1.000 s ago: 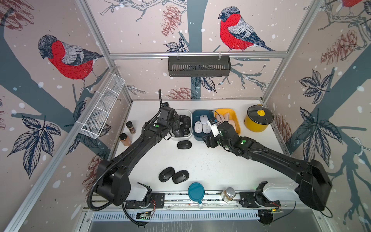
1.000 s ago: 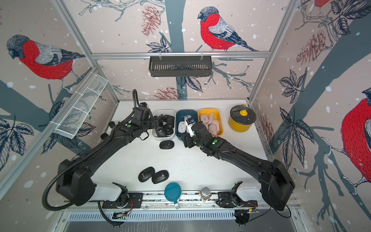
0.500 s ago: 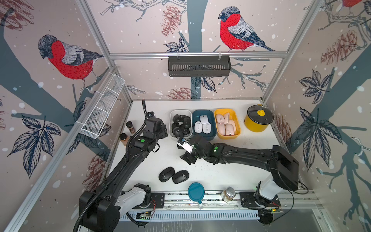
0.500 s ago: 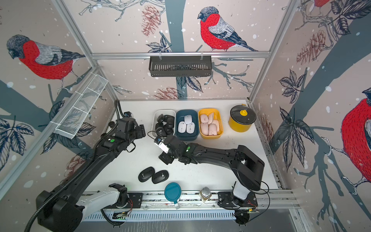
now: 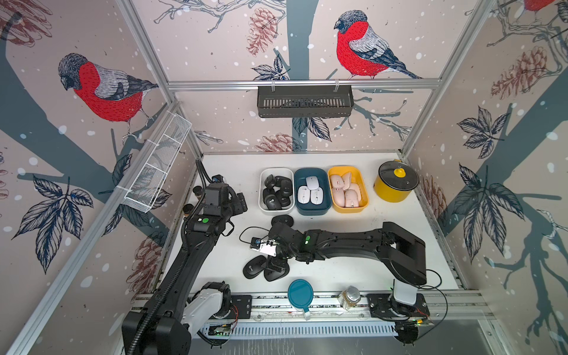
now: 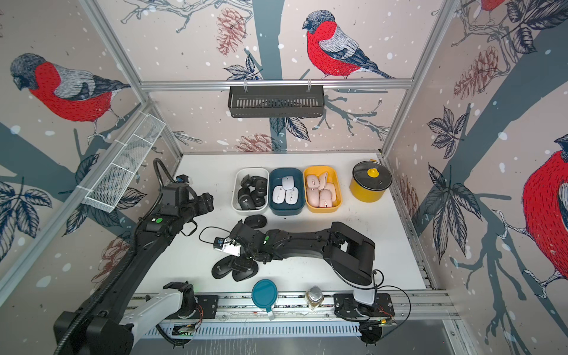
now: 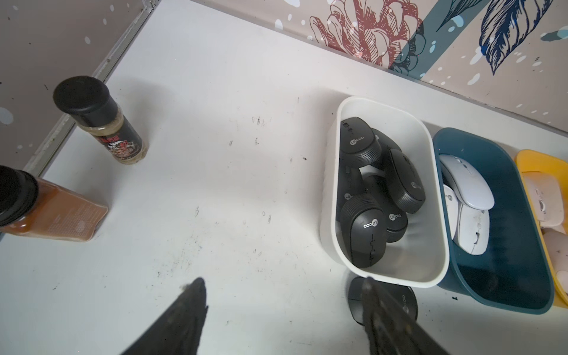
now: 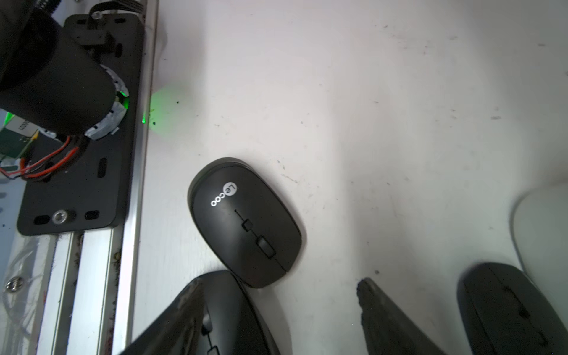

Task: Place the mice by color into the storage box
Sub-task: Pick up the mouse from the center of the board.

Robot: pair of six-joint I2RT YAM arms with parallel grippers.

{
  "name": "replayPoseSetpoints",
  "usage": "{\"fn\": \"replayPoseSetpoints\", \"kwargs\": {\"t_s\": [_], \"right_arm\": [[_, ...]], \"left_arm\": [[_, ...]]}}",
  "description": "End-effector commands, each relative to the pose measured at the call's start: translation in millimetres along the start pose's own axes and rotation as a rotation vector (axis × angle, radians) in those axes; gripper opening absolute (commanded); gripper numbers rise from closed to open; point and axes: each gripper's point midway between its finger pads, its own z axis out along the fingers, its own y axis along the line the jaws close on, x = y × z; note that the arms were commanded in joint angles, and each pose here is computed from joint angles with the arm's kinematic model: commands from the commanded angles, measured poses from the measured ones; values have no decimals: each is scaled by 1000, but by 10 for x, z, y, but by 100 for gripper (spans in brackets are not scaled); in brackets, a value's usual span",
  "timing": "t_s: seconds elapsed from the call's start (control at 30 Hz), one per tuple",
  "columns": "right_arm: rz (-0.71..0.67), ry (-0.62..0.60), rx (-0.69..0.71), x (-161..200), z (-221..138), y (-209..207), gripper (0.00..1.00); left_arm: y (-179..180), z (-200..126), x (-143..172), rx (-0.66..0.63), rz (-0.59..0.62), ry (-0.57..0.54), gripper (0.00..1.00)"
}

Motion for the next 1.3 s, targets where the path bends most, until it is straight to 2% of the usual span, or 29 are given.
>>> {"fn": "replayPoseSetpoints", "kwargs": {"t_s": [0.0, 0.5, 1.27], "right_arm": [[-66, -68, -55, -166, 36, 94, 79], [-130, -35, -131, -140, 403, 236, 80], [-167, 24, -134, 32, 789, 179, 80]], "left_arm": [[-110, -11, -45, 80, 9, -22, 78], [-98, 78, 43, 131, 10, -15, 79], [-80, 118, 84, 145, -20, 0, 79]]}}
